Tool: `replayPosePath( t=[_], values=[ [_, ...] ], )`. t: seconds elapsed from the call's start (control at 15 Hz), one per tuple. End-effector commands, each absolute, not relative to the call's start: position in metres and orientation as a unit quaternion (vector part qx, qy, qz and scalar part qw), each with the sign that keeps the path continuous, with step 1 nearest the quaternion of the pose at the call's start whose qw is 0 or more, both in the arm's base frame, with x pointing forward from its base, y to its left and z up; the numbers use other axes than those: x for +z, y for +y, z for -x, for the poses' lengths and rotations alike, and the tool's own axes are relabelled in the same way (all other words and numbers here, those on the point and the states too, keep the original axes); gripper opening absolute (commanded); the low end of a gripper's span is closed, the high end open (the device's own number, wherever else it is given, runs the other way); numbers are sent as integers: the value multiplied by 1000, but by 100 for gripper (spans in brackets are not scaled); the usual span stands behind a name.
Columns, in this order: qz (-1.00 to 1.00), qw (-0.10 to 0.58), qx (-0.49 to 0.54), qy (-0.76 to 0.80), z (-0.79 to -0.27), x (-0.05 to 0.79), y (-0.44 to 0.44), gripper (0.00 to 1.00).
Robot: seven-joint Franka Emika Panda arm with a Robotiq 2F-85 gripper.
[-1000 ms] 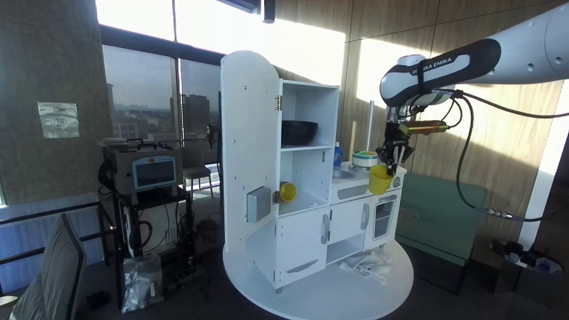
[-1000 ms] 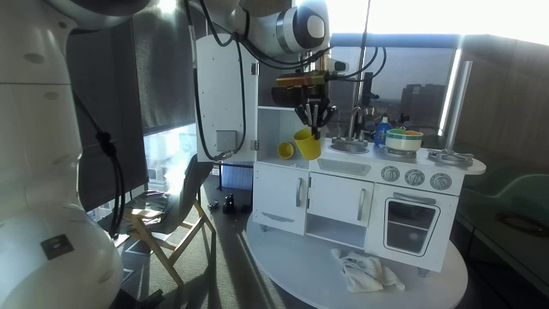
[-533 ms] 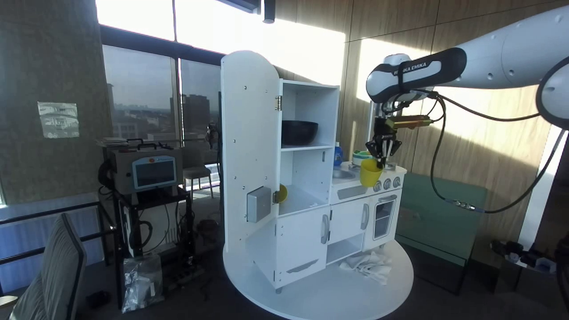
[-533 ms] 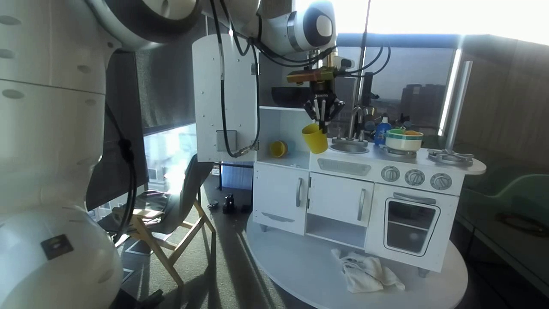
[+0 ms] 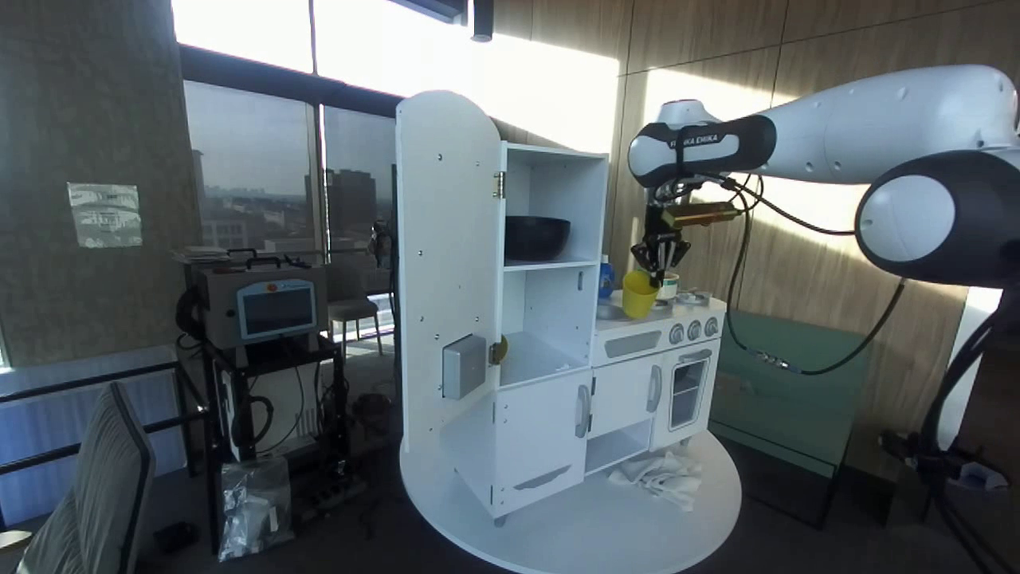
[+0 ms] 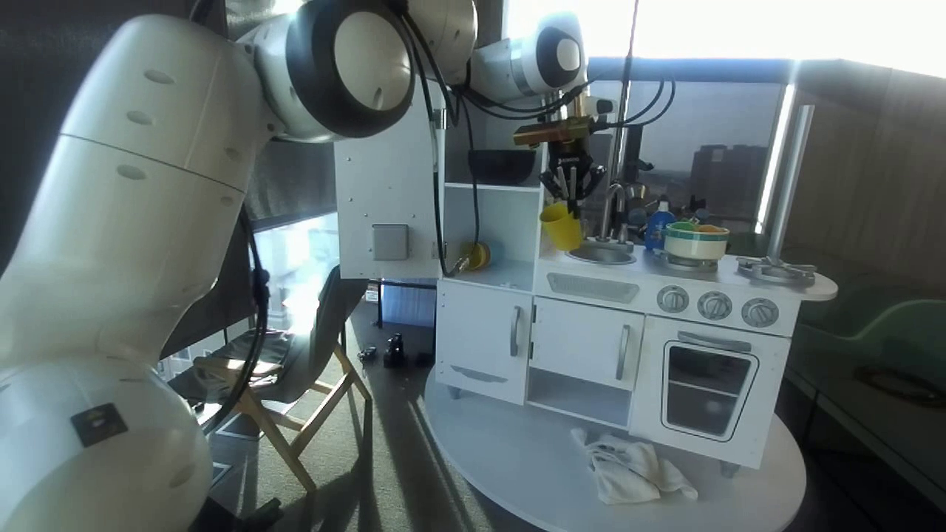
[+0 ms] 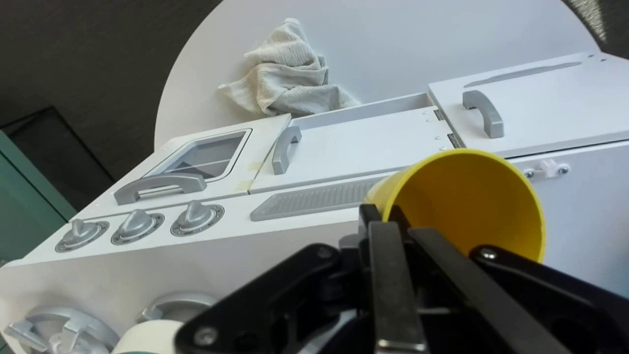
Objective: Take the yellow cup out of the compartment and put it on the sink
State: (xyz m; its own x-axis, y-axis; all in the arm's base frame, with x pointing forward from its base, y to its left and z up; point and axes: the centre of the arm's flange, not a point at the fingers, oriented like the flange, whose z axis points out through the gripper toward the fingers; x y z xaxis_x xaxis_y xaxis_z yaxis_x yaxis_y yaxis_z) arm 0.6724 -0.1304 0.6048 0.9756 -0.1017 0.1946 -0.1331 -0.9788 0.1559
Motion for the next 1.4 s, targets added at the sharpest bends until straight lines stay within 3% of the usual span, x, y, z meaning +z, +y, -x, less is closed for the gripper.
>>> replayPosePath(
  t=[0.0,0.4,0.93,1.0,1.13,1.33],
  values=[
    [-988,105,102,-48,-740,629,-131,7],
    [-974,136,170,-64,-795,605,-138,4],
    [-965,154,193,-88,-826,564,-159,5],
    [-964,156,197,-89,-826,559,-158,31],
    [-964,154,198,-89,-825,555,-157,38],
    [-962,164,200,-83,-818,561,-151,60]
  ],
)
